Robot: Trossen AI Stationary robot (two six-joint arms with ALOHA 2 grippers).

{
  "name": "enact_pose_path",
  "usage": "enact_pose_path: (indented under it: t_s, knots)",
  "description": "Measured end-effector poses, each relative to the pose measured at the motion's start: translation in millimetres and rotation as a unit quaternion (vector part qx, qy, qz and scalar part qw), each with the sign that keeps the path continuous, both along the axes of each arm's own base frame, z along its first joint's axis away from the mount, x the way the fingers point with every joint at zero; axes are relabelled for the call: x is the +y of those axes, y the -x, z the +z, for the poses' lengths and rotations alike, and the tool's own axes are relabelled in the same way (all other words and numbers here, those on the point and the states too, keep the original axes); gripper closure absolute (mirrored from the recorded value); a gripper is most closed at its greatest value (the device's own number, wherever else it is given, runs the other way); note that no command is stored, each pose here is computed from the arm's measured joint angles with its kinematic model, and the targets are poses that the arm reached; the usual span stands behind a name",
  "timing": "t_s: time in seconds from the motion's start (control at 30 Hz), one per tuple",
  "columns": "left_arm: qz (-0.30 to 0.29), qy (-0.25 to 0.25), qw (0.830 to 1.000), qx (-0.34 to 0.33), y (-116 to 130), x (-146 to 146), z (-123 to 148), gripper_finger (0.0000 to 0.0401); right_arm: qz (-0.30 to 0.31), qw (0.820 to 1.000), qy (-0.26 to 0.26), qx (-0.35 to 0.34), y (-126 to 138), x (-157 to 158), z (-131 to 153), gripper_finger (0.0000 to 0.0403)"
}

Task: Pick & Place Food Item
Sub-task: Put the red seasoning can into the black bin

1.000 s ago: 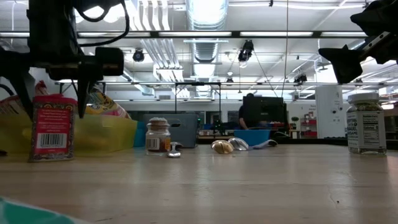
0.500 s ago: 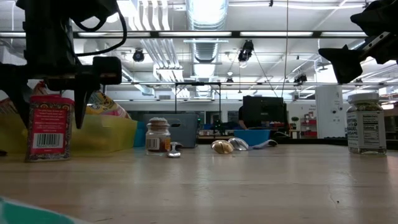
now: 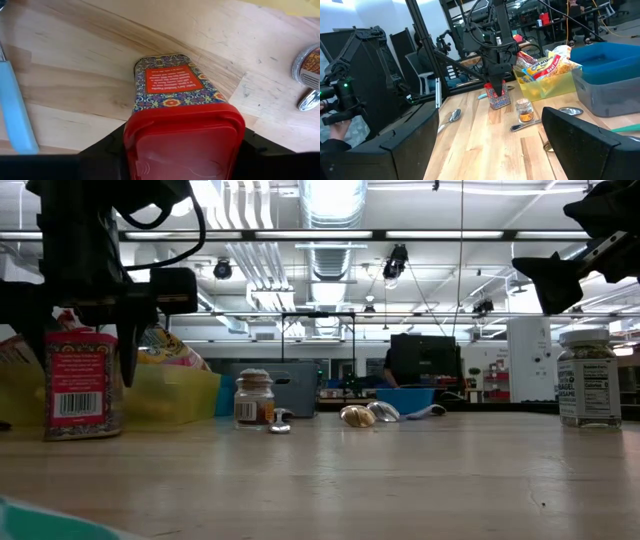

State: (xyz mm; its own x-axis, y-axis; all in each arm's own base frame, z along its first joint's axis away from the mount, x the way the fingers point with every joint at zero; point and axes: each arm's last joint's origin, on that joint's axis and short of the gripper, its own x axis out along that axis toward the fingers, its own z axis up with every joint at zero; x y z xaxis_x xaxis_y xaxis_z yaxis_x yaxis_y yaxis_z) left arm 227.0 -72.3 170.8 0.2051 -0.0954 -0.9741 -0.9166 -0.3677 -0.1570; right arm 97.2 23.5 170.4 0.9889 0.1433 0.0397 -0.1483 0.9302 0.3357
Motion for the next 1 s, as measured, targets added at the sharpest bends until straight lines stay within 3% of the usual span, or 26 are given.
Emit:
enact_pose_path:
  t_s: [1.0]
  knots:
    - [-0.011, 0.000, 1.000, -0.014, -3.9, -1.1, 4.5, 0.0196, 0.000, 1.000, 0.000, 0.000, 0.0, 0.0, -0.1, 0.0052]
